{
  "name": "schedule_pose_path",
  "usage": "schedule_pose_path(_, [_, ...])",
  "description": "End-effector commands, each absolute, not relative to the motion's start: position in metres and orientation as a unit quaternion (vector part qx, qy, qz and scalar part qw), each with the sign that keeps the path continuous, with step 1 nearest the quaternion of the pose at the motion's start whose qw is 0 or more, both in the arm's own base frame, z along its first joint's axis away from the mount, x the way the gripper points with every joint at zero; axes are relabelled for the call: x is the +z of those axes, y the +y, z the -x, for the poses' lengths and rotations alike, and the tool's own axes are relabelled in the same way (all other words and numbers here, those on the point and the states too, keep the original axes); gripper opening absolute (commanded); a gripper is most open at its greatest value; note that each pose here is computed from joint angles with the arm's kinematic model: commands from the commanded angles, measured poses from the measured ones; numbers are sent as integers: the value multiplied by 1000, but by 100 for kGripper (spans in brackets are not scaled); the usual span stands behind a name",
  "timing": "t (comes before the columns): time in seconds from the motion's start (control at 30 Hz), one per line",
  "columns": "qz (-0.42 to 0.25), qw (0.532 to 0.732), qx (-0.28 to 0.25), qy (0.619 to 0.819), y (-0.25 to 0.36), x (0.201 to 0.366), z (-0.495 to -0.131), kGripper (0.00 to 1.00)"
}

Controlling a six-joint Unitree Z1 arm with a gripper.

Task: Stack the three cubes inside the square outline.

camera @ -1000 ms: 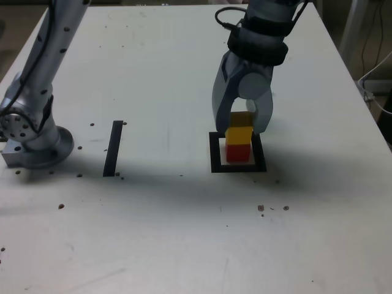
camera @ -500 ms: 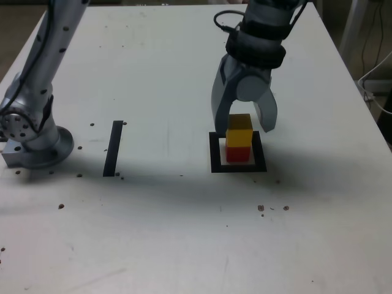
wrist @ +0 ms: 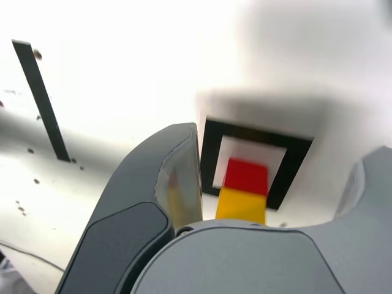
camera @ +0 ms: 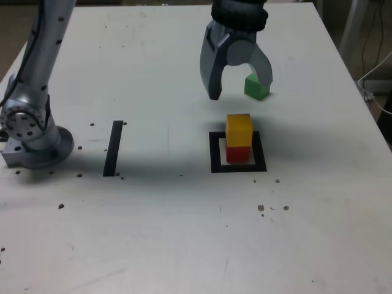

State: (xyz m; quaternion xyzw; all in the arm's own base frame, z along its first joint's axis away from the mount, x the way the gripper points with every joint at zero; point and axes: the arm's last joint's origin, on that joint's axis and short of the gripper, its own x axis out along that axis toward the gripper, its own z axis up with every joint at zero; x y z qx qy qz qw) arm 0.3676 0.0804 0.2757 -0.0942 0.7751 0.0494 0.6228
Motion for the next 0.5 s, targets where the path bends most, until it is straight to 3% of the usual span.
schedule_pose_path(0.0, [105, 625, 62, 771, 97, 275, -369, 100])
schedule_pose_path(0.47, [155, 619, 105, 763, 159, 250, -401, 99])
